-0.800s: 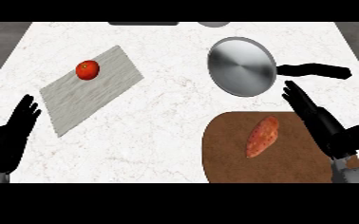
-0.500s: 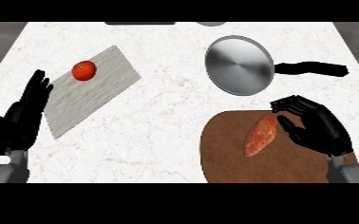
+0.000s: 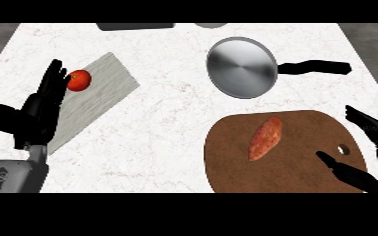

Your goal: Pick the sweet potato from the cutting board and place it in the pan

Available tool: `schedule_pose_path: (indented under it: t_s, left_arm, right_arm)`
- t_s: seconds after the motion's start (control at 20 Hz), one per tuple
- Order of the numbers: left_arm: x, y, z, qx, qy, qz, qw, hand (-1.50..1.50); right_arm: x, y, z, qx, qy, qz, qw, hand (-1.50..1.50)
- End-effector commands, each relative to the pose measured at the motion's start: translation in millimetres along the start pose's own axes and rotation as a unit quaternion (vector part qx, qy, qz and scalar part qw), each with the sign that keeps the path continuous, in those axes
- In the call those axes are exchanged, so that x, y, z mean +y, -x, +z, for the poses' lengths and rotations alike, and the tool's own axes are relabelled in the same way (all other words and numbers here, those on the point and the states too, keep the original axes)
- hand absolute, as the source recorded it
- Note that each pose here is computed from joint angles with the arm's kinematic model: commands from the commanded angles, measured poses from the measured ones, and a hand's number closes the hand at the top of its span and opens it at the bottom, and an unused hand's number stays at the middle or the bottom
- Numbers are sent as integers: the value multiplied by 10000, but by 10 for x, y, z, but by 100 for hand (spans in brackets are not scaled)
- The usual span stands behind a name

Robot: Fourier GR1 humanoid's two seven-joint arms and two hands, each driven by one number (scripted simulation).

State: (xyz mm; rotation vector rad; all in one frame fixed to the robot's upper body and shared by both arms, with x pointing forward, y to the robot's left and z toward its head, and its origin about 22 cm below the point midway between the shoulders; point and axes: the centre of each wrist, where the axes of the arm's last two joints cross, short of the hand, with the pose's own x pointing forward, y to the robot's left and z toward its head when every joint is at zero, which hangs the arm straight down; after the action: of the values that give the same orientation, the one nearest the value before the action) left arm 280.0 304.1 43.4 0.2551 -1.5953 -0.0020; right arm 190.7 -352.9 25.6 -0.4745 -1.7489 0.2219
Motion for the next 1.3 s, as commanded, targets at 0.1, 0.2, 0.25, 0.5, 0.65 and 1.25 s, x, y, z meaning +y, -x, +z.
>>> schedule_pose_path:
  t_s: [0.1, 0.2, 0.25, 0.5, 0.65, 1.25]
  left_arm:
    - [-109, -118, -60, -26, 75, 23, 10000, 0]
    - [-169, -50, -41, -21, 86, -53, 9999, 0]
    - [-169, -138, -75, -81, 138, -16, 9999, 0]
    - [-225, -9, 31, -124, 293, 8, 9995, 0]
    - [-297, -33, -73, -103, 237, -42, 9997, 0]
    - [-487, -179, -121, -130, 350, 108, 9992, 0]
  right_arm:
    - [-554, -612, 234, 65, -453, 1077, 9931, -150]
    - [-695, -872, 152, 147, -885, 1558, 9837, -150]
    - [-686, -961, 179, 317, -1022, 1778, 9782, -150]
    - [-829, -1548, -21, 773, -1136, 2141, 9671, -150]
    - [-822, -1823, -74, 719, -979, 2213, 9676, -150]
    - [-264, -1930, -432, 724, -1656, 1806, 9668, -150]
